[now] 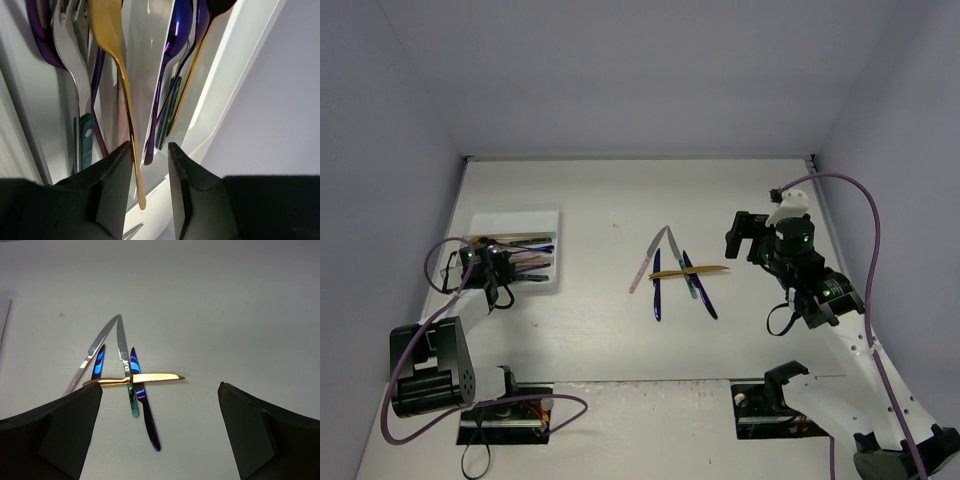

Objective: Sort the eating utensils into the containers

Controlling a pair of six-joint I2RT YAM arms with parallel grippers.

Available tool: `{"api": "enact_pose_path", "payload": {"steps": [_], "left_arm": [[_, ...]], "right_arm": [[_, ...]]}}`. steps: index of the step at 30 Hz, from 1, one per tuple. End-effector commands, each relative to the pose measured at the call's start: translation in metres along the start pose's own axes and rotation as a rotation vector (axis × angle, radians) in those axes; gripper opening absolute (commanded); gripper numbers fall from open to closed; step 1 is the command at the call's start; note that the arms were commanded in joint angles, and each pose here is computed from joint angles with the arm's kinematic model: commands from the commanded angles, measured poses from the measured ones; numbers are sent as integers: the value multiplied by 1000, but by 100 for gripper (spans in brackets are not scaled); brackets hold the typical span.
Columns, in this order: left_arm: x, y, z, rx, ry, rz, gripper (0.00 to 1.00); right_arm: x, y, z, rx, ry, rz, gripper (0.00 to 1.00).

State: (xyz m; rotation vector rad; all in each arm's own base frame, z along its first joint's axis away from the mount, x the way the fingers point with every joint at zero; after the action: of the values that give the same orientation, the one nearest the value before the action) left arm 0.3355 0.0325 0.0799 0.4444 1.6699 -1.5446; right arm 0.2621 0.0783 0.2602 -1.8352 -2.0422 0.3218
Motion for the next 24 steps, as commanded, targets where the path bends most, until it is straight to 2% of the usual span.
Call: {"api": "enact_pose_path", "payload": {"steps": [1,6,13,18,20,24], "left_arm": [[-51,-18,6,29,-28,153,36],[-61,-42,16,76,34,173,44],[-41,-79,12,61,67,114,59],[-29,-88,20,114,109,103,61],[-31,-94,24,128,205,113,62],[-63,-112,54,193,554,196,65]], "right_arm": [[-4,-2,-17,-70,3,26,100],[-3,-2,-20,-71,11,21,100],[2,-1,-22,-69,26,1,100],[5,0,-22,-61,35,-14,100],[6,0,-23,-61,37,-16,100],[6,2,-22,-53,38,-14,100]]}}
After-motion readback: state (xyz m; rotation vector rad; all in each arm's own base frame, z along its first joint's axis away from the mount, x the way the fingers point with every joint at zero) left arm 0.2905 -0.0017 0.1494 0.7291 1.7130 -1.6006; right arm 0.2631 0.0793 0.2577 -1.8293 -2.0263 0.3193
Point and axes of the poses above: each gripper's point midway between its finger pads, its own y axis out along the fingers, its own x axis along the line the jaws close on, z = x × y, the point moved 2 cm from there along -y, back along the fingers, and after that the axes turned 2 degrees about -y, right-handed, at the moved point
